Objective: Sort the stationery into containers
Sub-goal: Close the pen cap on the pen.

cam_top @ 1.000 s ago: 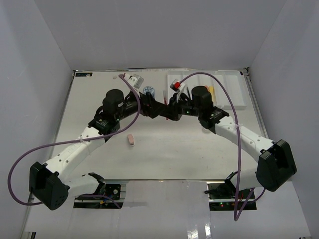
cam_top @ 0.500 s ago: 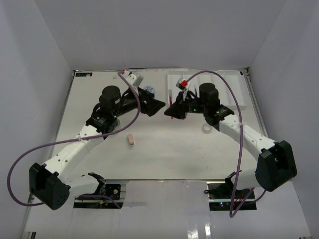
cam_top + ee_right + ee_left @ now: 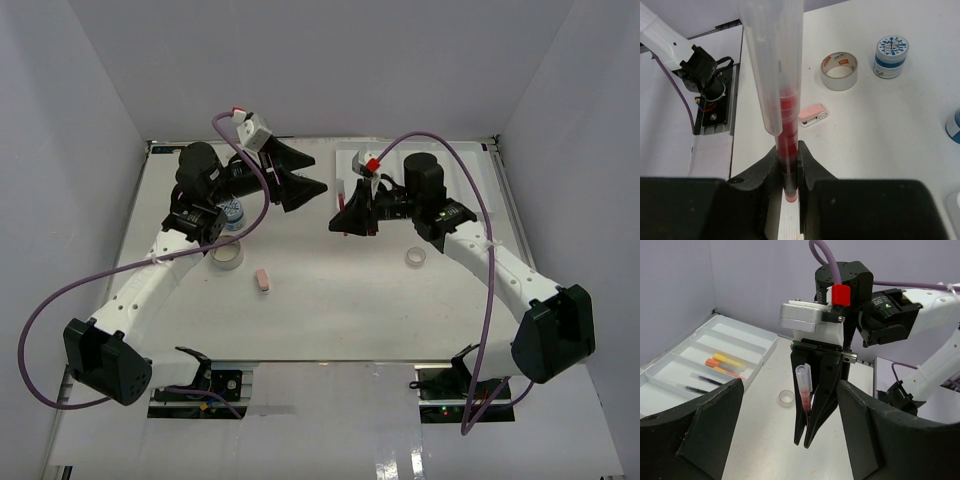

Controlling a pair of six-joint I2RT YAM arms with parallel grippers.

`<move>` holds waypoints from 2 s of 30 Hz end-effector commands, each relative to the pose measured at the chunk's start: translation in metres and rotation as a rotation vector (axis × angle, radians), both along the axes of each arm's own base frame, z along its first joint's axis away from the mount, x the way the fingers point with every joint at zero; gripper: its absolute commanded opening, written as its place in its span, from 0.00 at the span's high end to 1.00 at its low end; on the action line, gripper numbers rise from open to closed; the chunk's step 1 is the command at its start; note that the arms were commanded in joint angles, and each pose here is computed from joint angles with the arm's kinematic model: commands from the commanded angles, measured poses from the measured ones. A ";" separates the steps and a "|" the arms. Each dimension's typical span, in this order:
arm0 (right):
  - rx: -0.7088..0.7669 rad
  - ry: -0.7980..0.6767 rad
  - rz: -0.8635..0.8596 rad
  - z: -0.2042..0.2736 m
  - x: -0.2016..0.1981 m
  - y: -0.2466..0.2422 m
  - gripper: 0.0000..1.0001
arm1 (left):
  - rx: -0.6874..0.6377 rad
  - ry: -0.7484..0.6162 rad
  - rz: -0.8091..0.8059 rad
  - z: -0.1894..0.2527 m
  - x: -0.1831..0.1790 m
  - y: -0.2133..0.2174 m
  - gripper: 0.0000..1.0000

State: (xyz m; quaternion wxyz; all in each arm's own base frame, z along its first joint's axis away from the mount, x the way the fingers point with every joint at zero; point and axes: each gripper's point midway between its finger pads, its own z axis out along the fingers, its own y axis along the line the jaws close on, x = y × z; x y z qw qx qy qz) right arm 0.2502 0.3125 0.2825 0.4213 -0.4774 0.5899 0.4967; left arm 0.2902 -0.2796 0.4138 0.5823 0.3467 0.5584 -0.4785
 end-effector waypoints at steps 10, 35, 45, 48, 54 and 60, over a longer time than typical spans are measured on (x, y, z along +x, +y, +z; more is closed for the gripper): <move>-0.003 0.008 0.083 0.008 -0.006 0.004 0.92 | -0.038 0.018 -0.161 -0.002 -0.025 -0.001 0.19; 0.000 0.024 0.155 0.007 -0.007 0.024 0.92 | -0.028 0.056 -0.196 -0.010 -0.012 -0.031 0.36; 0.008 0.012 0.156 0.011 -0.011 0.023 0.92 | -0.020 0.060 -0.201 -0.012 -0.017 -0.036 0.50; 0.008 0.012 0.154 0.011 -0.011 0.023 0.92 | -0.017 0.067 -0.201 -0.013 -0.017 -0.037 0.56; 0.011 0.012 0.148 0.012 -0.012 0.022 0.92 | -0.013 0.084 -0.193 -0.020 -0.019 -0.038 0.64; 0.014 0.013 0.146 0.013 -0.013 0.023 0.92 | -0.014 0.105 -0.163 -0.023 -0.019 -0.035 0.67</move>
